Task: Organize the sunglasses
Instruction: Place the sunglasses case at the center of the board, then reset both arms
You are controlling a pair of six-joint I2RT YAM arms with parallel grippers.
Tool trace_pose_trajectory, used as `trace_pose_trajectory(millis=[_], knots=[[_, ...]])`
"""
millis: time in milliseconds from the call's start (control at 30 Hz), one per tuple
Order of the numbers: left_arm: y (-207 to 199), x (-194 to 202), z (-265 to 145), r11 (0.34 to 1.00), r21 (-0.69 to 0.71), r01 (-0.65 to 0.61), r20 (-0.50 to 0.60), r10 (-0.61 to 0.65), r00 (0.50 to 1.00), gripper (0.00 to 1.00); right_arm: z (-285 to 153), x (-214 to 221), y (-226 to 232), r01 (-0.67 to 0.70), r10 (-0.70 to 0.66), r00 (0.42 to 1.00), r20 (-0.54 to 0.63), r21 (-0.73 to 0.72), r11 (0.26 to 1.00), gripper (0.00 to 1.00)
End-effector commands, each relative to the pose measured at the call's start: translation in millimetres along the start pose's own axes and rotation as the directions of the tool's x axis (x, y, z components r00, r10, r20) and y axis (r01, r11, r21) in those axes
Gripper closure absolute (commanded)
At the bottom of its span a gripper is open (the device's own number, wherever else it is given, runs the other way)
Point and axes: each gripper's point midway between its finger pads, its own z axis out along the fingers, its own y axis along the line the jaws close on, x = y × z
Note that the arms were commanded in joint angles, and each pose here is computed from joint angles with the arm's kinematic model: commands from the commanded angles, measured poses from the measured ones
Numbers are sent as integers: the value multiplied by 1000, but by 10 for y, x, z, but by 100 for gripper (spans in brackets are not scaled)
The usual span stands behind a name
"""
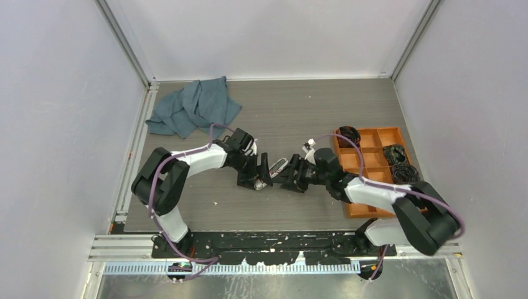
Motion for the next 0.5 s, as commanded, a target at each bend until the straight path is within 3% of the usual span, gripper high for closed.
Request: trace_pose_trajectory(millis=[0,133,233,467], knots=[[-55,-24,-81,996,-60,-74,43,76,996,22,-315,-164,47,85,-92,992,87,88,993,34],[-263,78,-375,981,-78,-179,68,185,980,15,-846,-524,-252,-3,-104,939,328,310,951,32],[-348,106,-605,974,-80,-213,106,221,970,13,-1292,-726,-265,-30,-181,859,479,400,916,27],[-593,67,-1170,957,-67,-283,276,290,916,12,-2305,-989,-26,-87,-384,674,631,585,806,16]])
